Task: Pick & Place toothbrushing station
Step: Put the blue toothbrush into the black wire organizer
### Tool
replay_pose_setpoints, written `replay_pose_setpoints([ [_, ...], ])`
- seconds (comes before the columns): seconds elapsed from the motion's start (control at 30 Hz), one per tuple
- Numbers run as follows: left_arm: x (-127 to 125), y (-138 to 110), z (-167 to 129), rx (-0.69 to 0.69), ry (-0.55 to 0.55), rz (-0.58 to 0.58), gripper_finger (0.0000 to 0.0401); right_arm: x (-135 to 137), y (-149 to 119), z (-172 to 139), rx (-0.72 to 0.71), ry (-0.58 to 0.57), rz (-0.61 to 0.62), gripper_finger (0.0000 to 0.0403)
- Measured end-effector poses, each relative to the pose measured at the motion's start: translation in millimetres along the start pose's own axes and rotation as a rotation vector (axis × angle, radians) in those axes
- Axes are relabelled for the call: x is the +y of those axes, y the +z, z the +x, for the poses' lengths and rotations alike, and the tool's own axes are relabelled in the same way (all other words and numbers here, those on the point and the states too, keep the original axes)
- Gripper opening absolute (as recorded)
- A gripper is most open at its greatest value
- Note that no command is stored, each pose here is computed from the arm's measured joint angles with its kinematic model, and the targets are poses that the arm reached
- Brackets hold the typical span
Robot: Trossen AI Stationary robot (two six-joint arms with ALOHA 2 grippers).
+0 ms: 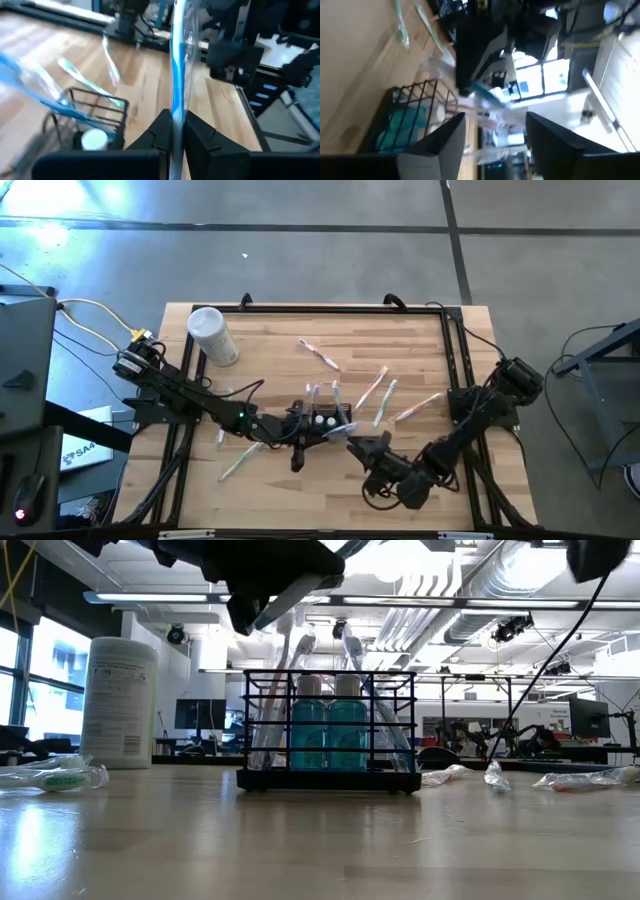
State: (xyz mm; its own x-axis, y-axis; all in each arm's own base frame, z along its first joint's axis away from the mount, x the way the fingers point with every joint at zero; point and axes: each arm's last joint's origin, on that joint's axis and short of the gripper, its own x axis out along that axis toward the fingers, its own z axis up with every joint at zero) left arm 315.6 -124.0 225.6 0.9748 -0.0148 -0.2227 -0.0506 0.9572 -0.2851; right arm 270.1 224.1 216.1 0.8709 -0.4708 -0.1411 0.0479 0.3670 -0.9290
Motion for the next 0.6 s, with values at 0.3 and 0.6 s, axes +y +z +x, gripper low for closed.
replay_pose_setpoints([
  [0.3, -14, 7, -5, -0.122, -0.005, 0.225, 0.0023, 9, -8, -17, 0.078, -0.074, 0.189, 0.0214],
  [0.6, -26, 8, -12, -0.178, 0.022, 0.374, 0.0023, -35, -4, -21, -0.093, 0.181, 0.688, 0.0200],
])
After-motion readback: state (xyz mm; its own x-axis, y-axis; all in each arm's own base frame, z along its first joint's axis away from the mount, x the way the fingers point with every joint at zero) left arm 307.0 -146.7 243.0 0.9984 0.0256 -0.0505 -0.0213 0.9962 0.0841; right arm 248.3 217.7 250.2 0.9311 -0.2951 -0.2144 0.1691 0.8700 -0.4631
